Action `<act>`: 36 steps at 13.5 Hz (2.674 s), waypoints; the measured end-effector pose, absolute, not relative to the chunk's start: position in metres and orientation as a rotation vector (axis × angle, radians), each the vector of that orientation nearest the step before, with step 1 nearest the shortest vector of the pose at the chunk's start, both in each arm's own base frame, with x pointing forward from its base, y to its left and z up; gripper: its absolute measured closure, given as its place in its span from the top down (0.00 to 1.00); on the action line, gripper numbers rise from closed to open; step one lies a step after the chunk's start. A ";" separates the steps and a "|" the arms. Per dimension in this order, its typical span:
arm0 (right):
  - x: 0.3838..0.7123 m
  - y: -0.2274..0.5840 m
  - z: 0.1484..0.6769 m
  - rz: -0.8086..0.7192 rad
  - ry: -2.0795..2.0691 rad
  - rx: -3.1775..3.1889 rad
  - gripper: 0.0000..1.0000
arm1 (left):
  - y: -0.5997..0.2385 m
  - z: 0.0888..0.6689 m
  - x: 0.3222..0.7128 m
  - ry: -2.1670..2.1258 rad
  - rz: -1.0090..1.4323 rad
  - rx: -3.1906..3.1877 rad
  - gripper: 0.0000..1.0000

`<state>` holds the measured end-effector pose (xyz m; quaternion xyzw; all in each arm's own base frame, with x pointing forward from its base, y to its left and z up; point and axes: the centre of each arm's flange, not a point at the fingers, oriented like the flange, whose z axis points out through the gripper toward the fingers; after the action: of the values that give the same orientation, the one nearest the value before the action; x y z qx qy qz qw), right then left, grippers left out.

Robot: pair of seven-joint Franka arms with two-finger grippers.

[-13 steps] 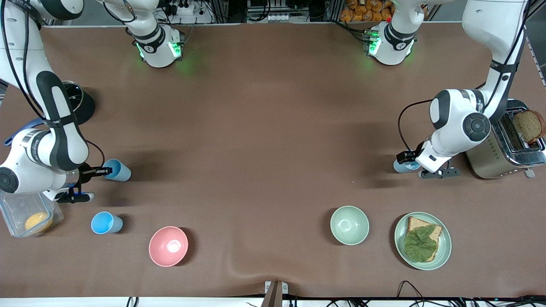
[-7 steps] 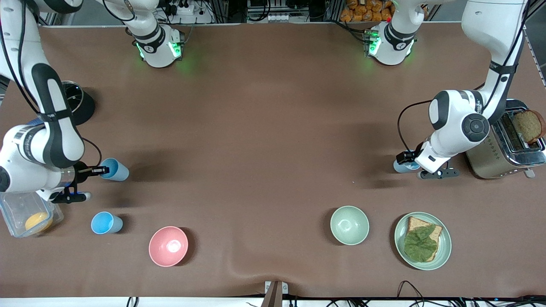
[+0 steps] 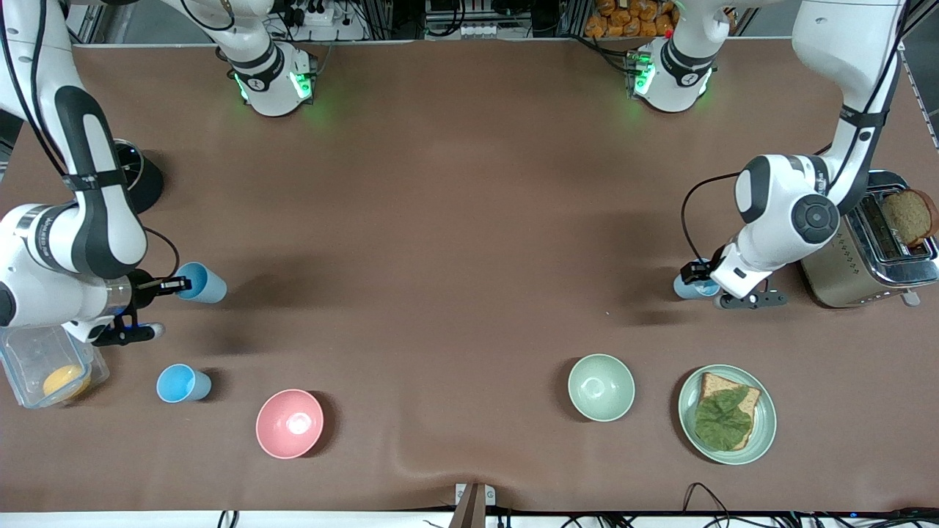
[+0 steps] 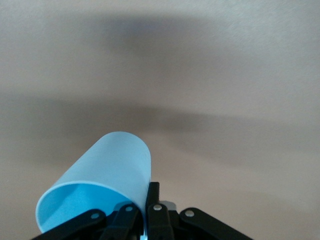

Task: Stack blue cups with both arms
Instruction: 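Set the cup mid-table with the left gripper while the right gripper follows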

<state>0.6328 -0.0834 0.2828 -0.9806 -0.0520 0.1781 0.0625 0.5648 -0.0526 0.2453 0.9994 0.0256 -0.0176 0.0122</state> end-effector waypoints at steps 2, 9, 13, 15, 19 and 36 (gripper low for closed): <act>0.633 -0.081 0.285 0.539 -0.157 -2.961 0.04 | -0.080 0.252 0.568 0.130 -0.034 3.099 0.70; 0.631 -0.074 0.288 0.561 -0.171 -2.954 0.04 | -0.259 0.286 0.545 0.439 0.001 2.988 0.65; 0.631 -0.062 0.299 0.562 -0.141 -2.941 0.04 | -0.370 0.291 0.520 0.613 -0.030 2.923 0.65; 0.630 -0.053 0.306 0.568 -0.112 -2.942 0.04 | -0.420 0.289 0.505 0.666 -0.047 2.910 0.65; 0.629 -0.024 0.316 0.595 -0.039 -2.959 0.04 | -0.492 0.276 0.477 0.730 -0.020 2.948 0.65; 0.607 0.159 0.320 0.749 0.526 -2.872 0.04 | -0.471 0.418 0.522 0.916 0.139 2.938 1.00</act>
<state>0.6072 0.1586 0.3203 -0.9509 0.1743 0.2478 0.0636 0.5218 -0.4711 0.4184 0.9532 0.2972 0.0452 0.0307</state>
